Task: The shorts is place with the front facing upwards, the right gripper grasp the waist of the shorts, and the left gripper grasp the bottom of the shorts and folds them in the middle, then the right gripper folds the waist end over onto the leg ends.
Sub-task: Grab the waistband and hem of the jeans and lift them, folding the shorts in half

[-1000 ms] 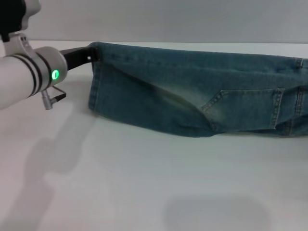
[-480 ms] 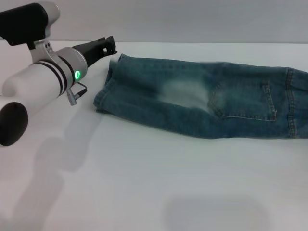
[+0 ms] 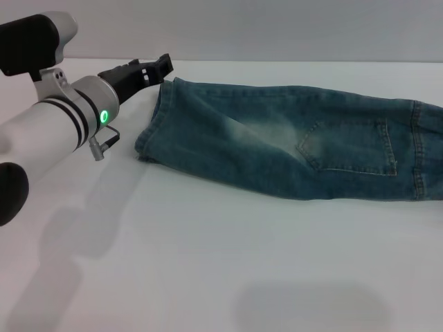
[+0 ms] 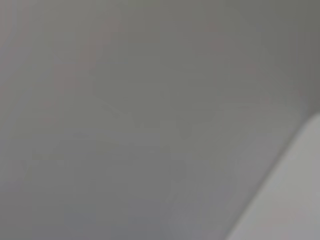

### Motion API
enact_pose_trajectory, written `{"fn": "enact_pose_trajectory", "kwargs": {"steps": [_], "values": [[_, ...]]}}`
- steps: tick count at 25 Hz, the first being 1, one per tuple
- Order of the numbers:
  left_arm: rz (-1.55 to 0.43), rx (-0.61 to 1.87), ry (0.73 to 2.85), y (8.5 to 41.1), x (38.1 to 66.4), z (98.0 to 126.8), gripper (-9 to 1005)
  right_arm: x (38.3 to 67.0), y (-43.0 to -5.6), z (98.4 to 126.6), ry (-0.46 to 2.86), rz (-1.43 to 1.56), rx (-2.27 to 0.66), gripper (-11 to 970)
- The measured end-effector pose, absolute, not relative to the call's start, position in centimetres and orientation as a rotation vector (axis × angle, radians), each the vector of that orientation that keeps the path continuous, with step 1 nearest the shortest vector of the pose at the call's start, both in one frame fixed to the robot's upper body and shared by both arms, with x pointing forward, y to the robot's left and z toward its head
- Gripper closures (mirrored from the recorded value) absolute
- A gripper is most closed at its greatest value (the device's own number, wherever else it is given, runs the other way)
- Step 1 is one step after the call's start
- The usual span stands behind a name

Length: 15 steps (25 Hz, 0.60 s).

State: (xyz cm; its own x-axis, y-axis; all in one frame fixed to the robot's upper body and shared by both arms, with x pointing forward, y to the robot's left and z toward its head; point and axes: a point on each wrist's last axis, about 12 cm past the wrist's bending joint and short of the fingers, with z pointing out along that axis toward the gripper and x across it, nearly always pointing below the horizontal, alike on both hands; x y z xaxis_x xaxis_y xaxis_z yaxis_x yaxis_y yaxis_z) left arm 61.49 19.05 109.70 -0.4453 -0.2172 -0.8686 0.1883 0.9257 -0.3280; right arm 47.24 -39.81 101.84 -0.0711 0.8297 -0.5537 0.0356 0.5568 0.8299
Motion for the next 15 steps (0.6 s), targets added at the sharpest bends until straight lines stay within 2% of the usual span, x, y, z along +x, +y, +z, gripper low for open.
{"fn": "enact_pose_trajectory", "kwargs": {"steps": [3,6,15], "values": [[-0.455,-0.011,1.995,19.2,61.0,109.6,486,45.6,-39.7,100.8,1.530,0.773,0.818,473],[-0.452,0.000,2.003,19.1,60.9,109.5,226,44.3,-39.6,100.1,1.531,0.778,0.853,430],[-0.439,0.051,2.018,18.6,60.8,109.5,174,43.8,-38.6,99.3,1.536,0.817,0.897,430]]}}
